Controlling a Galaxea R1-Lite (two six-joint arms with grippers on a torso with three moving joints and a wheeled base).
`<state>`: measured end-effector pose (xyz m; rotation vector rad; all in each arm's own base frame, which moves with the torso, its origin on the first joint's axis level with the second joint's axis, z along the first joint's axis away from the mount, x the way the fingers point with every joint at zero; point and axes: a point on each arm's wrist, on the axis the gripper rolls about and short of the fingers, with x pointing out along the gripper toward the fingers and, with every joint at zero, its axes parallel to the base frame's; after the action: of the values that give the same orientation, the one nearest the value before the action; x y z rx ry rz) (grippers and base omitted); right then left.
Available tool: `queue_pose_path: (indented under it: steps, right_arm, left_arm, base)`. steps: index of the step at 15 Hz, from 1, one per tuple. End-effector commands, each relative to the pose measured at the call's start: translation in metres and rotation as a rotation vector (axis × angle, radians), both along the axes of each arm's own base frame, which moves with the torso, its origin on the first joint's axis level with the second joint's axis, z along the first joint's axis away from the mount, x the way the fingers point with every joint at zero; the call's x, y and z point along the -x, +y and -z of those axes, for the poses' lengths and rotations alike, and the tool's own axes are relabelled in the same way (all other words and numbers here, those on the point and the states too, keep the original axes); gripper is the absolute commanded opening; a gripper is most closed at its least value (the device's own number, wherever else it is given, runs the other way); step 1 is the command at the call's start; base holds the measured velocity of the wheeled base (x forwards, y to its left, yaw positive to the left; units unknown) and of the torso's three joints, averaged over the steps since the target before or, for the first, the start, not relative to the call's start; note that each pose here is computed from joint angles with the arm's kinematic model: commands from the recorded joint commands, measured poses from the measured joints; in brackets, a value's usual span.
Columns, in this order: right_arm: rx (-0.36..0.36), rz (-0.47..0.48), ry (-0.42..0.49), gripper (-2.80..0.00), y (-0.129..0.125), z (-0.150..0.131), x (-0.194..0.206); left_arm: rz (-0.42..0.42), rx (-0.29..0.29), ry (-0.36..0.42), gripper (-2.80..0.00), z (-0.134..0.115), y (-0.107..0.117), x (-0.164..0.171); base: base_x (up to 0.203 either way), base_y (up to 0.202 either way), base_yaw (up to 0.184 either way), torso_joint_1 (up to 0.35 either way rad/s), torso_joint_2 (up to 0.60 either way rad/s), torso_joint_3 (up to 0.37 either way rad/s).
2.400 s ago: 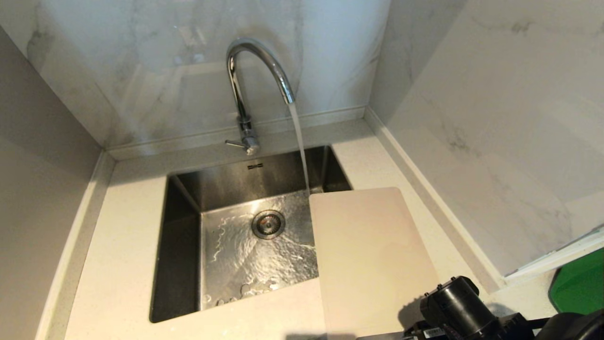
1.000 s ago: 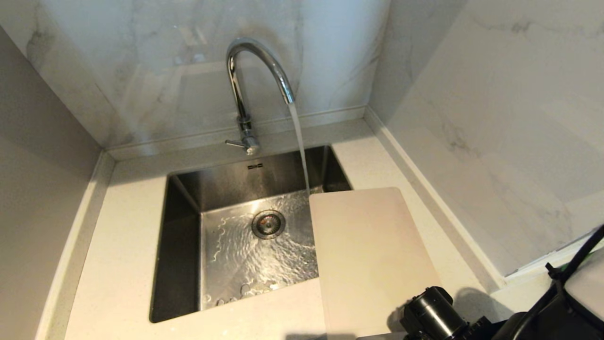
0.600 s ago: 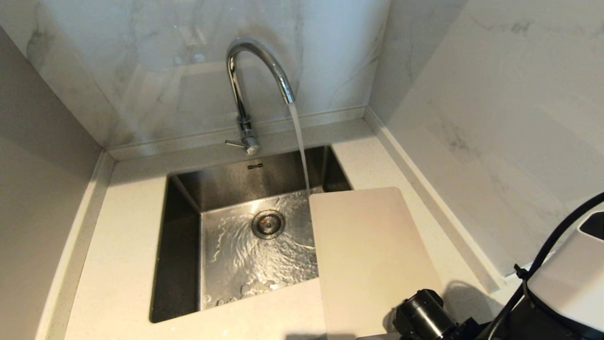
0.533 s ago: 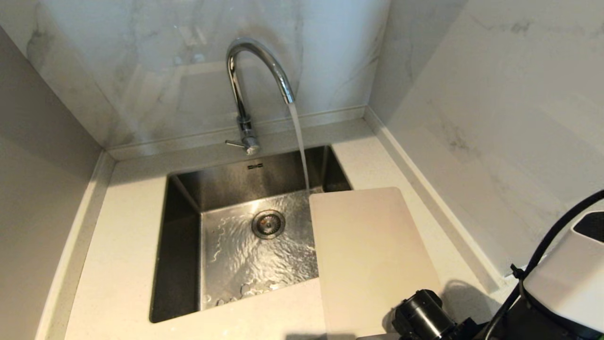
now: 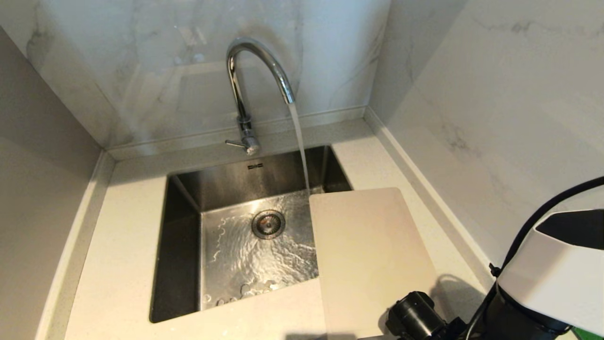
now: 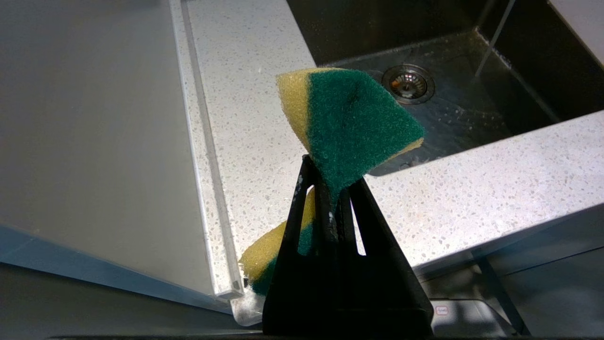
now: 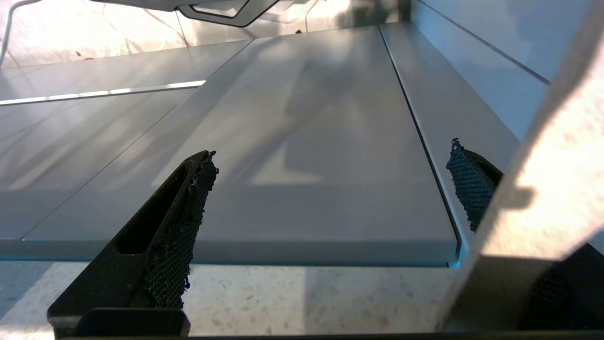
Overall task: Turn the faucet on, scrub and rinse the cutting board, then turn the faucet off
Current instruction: Pick up the cutting board
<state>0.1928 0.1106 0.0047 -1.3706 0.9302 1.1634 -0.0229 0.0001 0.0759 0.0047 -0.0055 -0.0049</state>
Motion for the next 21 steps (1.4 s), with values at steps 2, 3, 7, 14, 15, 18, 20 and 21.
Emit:
queue_pose_path:
  steps: [2, 3, 7, 14, 15, 18, 20, 21]
  right_arm:
    - [0.031, -0.002, -0.033, 0.00, 0.0015, 0.0053, -0.0025]
    - [0.046, 0.002, -0.036, 0.00, 0.0011, 0.0065, -0.0025]
    - [0.050, 0.005, -0.034, 0.00, 0.0021, 0.0087, -0.0043]
    - [0.049, 0.006, -0.035, 0.00, 0.0050, 0.0113, -0.0091]
    - [0.049, 0.006, -0.035, 0.00, 0.0050, 0.0113, -0.0091]
    - [0.042, 0.006, -0.030, 0.00, 0.0051, 0.0116, -0.0091]
    - [0.044, 0.004, -0.032, -2.80, 0.0052, 0.0115, -0.0093]
    - [0.048, 0.002, -0.032, -2.80, 0.0056, 0.0123, -0.0097]
  left_arm:
    - [0.001, 0.000, 0.000, -2.80, 0.0003, 0.0000, -0.0001]
    - [0.000, 0.000, 0.001, -2.80, 0.0004, 0.0000, -0.0001]
    - [0.000, 0.002, 0.001, -2.80, 0.0004, 0.0000, -0.0001]
    - [0.000, 0.003, 0.001, -2.80, 0.0004, 0.0000, -0.0001]
    - [0.000, 0.003, 0.001, -2.80, 0.0004, 0.0000, -0.0001]
    - [0.000, 0.002, 0.001, -2.80, 0.0004, 0.0000, -0.0001]
    - [0.000, 0.002, 0.001, -2.80, 0.0004, 0.0000, -0.0001]
    - [0.000, 0.002, 0.001, -2.80, 0.0004, 0.0000, -0.0001]
  base:
    - [0.000, 0.000, 0.000, 0.000, 0.00, 0.000]
    - [0.000, 0.000, 0.000, 0.000, 0.00, 0.000]
    - [0.000, 0.000, 0.000, 0.000, 0.00, 0.000]
    - [0.000, 0.000, 0.000, 0.000, 0.00, 0.000]
    - [0.000, 0.000, 0.000, 0.000, 0.00, 0.000]
    - [0.000, 0.000, 0.000, 0.000, 0.00, 0.000]
    - [0.000, 0.000, 0.000, 0.000, 0.00, 0.000]
    - [0.000, 0.000, 0.000, 0.000, 0.00, 0.000]
